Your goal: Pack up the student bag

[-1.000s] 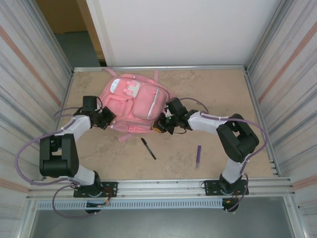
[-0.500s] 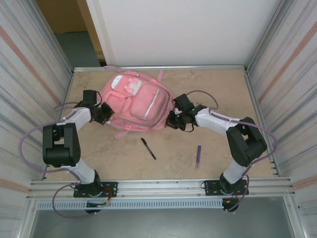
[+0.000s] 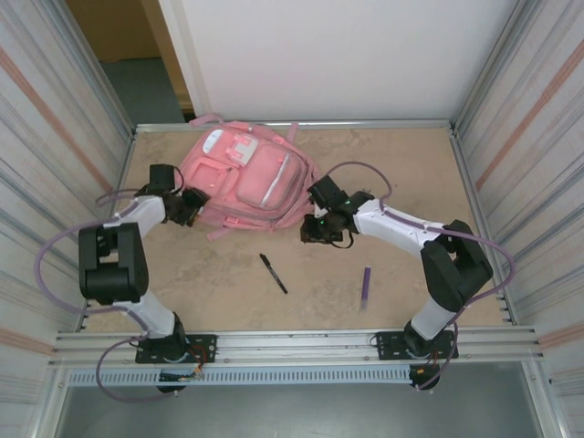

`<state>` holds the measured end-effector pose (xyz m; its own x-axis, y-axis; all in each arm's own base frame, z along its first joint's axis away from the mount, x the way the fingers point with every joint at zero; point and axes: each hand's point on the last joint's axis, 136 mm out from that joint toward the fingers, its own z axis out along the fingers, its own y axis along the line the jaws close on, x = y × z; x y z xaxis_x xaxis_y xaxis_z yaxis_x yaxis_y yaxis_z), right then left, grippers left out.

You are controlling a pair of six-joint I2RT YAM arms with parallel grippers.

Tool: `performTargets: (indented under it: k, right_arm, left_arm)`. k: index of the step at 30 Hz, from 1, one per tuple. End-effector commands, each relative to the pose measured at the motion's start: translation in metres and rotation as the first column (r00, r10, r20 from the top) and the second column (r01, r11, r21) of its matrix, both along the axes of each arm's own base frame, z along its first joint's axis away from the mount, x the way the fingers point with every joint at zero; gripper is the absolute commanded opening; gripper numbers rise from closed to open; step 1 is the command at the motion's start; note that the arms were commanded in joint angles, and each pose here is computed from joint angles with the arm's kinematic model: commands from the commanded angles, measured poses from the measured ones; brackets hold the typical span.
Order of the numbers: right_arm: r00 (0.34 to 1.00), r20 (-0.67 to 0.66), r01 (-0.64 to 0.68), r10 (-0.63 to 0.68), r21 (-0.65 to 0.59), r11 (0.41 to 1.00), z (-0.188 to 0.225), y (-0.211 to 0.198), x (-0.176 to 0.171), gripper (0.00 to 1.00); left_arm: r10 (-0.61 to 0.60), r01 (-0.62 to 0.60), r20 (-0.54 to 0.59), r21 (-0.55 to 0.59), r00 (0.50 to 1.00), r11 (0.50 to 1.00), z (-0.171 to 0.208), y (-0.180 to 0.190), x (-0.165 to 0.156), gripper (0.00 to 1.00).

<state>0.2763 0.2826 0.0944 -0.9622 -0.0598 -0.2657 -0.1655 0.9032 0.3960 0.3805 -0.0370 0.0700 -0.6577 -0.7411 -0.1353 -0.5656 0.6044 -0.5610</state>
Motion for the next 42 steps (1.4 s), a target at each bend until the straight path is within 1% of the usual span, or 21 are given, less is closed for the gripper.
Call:
performTargets:
  k: [1,2,4,6,9,11,13,15,17,18,22,25,28,30,34,37,40,42]
  right_arm:
    - [0.993,0.117,-0.031,0.028,0.02,0.999,0.025,0.013,0.01,0.31]
    - [0.992,0.123,-0.037,0.031,0.043,0.998,0.026,0.021,0.011,0.32]
    - [0.995,0.104,-0.011,0.002,0.087,0.996,0.024,0.034,0.015,0.32]
    - [0.996,0.083,0.014,-0.024,0.122,0.992,0.022,0.047,0.015,0.33]
    - [0.995,0.077,0.043,-0.055,0.151,0.988,0.015,0.064,0.019,0.34]
    - [0.996,0.046,0.07,-0.079,0.168,0.983,0.009,0.071,0.023,0.34]
    - [0.996,0.027,0.077,-0.084,0.182,0.98,0.002,0.079,0.026,0.34]
    - [0.996,0.021,0.084,-0.089,0.181,0.98,-0.007,0.085,0.029,0.36]
    - [0.994,0.009,0.102,-0.105,0.171,0.98,-0.015,0.087,0.032,0.37]
    - [0.994,0.004,0.11,-0.112,0.167,0.98,-0.018,0.087,0.033,0.37]
    - [0.992,-0.004,0.125,-0.126,0.163,0.979,-0.025,0.087,0.035,0.38]
    - [0.993,-0.031,0.118,-0.115,0.167,0.979,-0.026,0.092,0.033,0.35]
    - [0.994,-0.039,0.108,-0.103,0.173,0.979,-0.023,0.096,0.022,0.32]
    - [0.995,-0.027,0.102,-0.099,0.157,0.982,-0.023,0.094,0.015,0.32]
    - [0.995,-0.027,0.101,-0.098,0.152,0.983,-0.018,0.083,0.005,0.31]
    - [0.996,-0.001,0.084,-0.085,0.143,0.986,-0.012,0.074,0.0,0.31]
    - [0.997,0.013,0.071,-0.074,0.129,0.989,-0.007,0.067,-0.003,0.31]
    - [0.997,0.028,0.068,-0.072,0.123,0.99,-0.004,0.064,-0.003,0.31]
  left_arm:
    - [0.006,-0.006,-0.021,0.007,1.0,1.0,0.01,-0.016,-0.039,0.52]
    - [0.013,-0.013,-0.02,0.028,1.0,1.0,0.009,-0.02,-0.047,0.52]
    - [-0.014,0.013,0.011,0.068,1.0,0.998,0.011,-0.043,-0.062,0.52]
    - [-0.03,0.028,0.028,0.076,0.999,0.997,0.013,-0.057,-0.069,0.52]
    - [-0.023,0.021,0.053,0.05,0.998,0.999,0.014,-0.063,-0.069,0.53]
    - [-0.015,0.014,0.047,0.029,0.999,0.999,0.01,-0.067,-0.067,0.56]
    - [-0.019,0.018,0.044,0.008,0.999,1.0,0.009,-0.072,-0.064,0.56]
    - [-0.023,0.021,0.097,0.021,0.995,1.0,0.014,-0.078,-0.056,0.56]
    - [-0.013,0.006,0.125,0.054,0.992,0.999,0.015,-0.078,-0.049,0.58]
    - [-0.007,-0.001,0.122,0.058,0.993,0.998,0.013,-0.079,-0.047,0.59]
    - [-0.012,0.009,0.107,0.023,0.994,1.0,0.004,-0.09,-0.031,0.6]
    - [-0.022,0.021,0.078,0.016,0.997,1.0,-0.008,-0.098,-0.02,0.59]
    - [-0.041,0.047,0.092,-0.06,0.995,0.997,-0.003,-0.113,-0.007,0.53]
    - [-0.07,0.081,0.132,-0.079,0.989,0.994,0.01,-0.121,0.004,0.53]
    - [-0.067,0.074,0.112,-0.056,0.991,0.996,0.019,-0.122,0.0,0.56]
    - [-0.042,0.05,0.142,-0.053,0.989,0.997,0.029,-0.123,-0.007,0.57]
    - [0.014,-0.014,0.167,0.001,0.986,1.0,0.039,-0.112,-0.016,0.56]
    - [0.05,-0.054,0.185,0.02,0.981,0.998,0.041,-0.105,-0.016,0.56]
